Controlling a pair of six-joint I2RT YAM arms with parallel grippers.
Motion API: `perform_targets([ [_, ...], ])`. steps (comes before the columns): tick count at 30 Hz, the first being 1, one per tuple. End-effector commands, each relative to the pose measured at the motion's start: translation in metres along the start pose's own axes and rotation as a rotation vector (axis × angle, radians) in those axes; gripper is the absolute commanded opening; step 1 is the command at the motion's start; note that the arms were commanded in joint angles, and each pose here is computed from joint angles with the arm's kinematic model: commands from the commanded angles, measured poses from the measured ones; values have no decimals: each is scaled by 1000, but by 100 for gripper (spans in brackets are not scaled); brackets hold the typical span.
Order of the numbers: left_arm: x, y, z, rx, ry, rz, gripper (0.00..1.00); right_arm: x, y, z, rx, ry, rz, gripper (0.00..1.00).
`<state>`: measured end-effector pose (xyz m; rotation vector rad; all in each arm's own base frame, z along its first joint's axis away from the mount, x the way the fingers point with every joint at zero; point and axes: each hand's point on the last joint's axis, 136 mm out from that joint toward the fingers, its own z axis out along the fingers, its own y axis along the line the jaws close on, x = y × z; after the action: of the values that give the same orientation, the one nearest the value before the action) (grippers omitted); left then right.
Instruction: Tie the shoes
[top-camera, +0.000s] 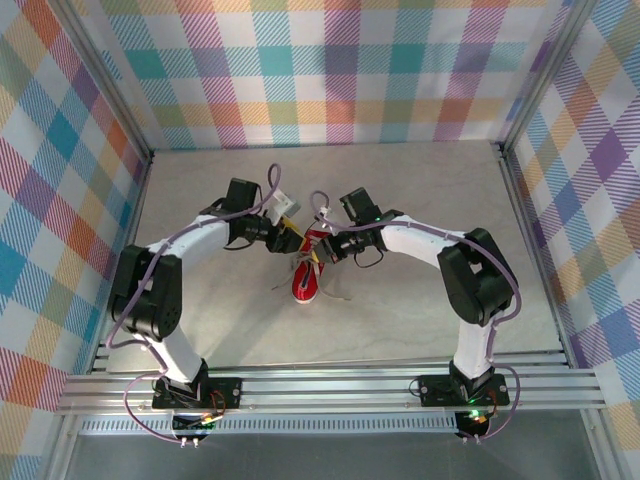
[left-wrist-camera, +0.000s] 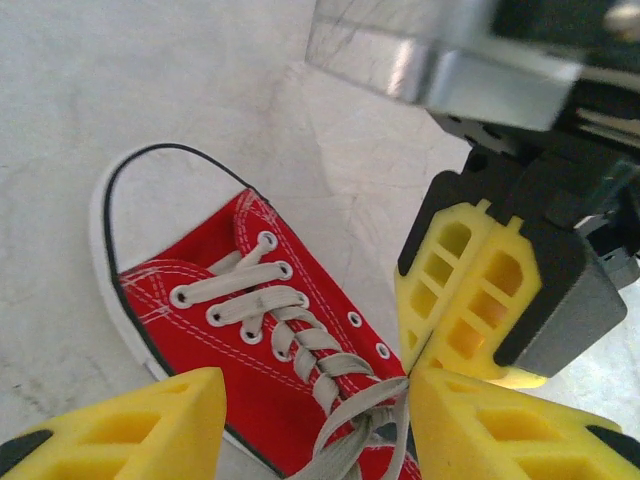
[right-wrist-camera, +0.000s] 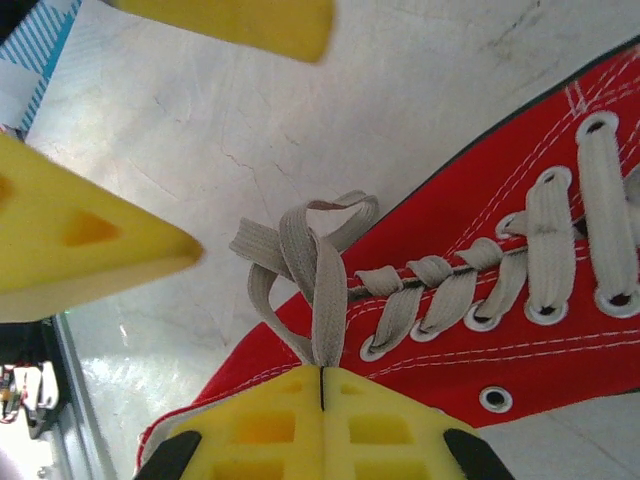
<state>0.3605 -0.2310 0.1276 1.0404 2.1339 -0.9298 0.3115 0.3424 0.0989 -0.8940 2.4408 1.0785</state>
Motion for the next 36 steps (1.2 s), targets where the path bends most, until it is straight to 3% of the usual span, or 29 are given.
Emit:
perform_targets([
  [1, 2, -13, 1, 111, 15, -14, 51, -12, 10, -12, 18, -55, -128, 0],
  [18, 15, -15, 11, 230, 139, -43, 54, -16, 12, -18, 70, -96, -239, 0],
  [36, 23, -14, 27, 223, 254, -24, 48, -15, 15, -20, 81, -119, -269, 0],
])
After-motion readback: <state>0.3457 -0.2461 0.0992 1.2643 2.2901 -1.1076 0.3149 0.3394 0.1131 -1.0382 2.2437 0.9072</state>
